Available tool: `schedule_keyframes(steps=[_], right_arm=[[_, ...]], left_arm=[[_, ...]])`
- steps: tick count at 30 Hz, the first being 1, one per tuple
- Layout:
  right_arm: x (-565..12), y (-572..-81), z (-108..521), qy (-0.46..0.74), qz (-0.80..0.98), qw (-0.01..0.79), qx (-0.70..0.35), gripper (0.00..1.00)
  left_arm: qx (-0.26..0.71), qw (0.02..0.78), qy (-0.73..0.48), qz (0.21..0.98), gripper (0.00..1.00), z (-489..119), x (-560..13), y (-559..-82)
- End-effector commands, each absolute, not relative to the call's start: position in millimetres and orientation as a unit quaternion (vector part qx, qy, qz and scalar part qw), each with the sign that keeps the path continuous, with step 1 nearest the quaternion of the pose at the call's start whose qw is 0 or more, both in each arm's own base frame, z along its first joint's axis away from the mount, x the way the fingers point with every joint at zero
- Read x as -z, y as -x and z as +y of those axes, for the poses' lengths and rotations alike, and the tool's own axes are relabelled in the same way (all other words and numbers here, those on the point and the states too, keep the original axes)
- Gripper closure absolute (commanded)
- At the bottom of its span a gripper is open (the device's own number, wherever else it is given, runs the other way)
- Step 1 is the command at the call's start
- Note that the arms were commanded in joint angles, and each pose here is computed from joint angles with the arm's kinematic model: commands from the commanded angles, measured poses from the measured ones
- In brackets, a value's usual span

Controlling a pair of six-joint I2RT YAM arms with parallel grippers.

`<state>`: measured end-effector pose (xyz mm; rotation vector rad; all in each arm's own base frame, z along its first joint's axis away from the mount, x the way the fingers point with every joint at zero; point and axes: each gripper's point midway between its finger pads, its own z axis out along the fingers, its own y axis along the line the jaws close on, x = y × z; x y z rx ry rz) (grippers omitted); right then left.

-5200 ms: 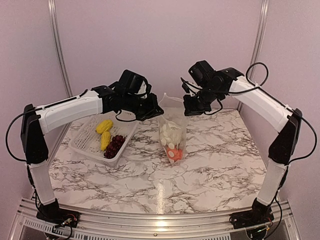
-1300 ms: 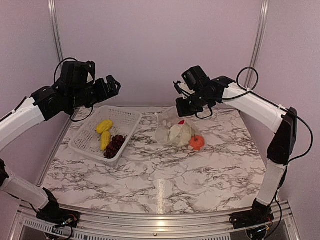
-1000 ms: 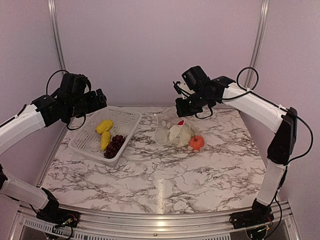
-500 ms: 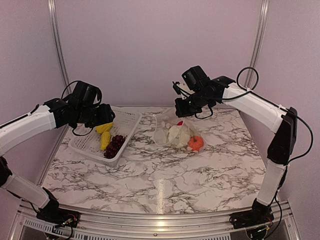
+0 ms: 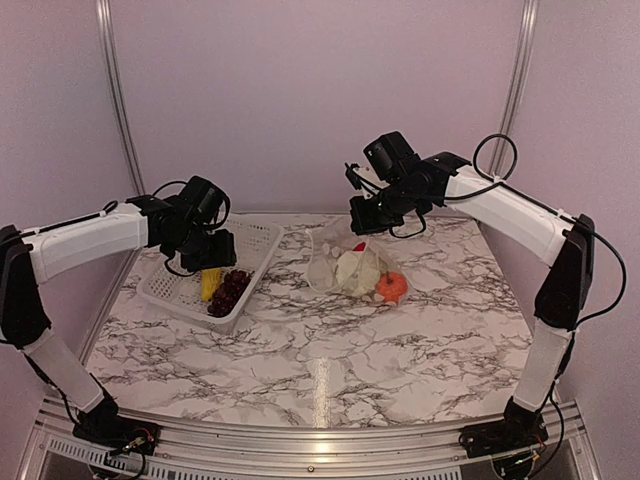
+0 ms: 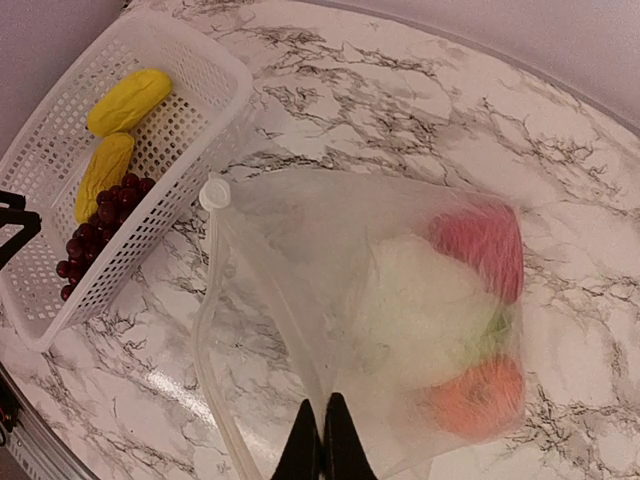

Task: Place the food in the zip-top bag and seal the zipper
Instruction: Pick up the fake fruit from the bin.

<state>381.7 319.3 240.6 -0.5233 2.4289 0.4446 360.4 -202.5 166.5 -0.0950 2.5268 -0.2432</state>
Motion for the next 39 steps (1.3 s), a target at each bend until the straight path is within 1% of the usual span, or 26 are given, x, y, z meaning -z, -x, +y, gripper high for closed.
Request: schedule_keyframes(steps=[1,6,10,14,26,35,39], right_arm=[[-263,-379,317,0.197,0.909,0.322,-0.179,1.00],[-259,-377,316,0.200,0.909,0.319,-0.179,1.00],[-257,-377,317,0.199,0.909,0.318,-0.181,1.00],[-255,-377,319,0.200,0.909,0.317,-0.183,1.00],[-250,-377,315,0.196,0.910,0.318,-0.177,1.00],[-250,-379,315,0.196,0.911,0.320,-0.174,1.00],[-249,-379,316,0.197,0.910,0.319,-0.175,1.00]], left_arm=[[0.046,0.252,0.053,0.965,0.37,-182,-145,-358],[0.017,0.235,0.080,0.969,0.37,-161,-134,-365],[0.007,0.219,0.088,0.972,0.41,-151,-120,-379],[0.014,0.201,0.100,0.974,0.44,-145,-105,-394],[0.031,0.162,0.096,0.982,0.46,-148,-61,-414],[0.031,0.158,0.098,0.982,0.54,-151,-46,-421],[0.036,0.161,0.094,0.982,0.61,-153,-51,-423]])
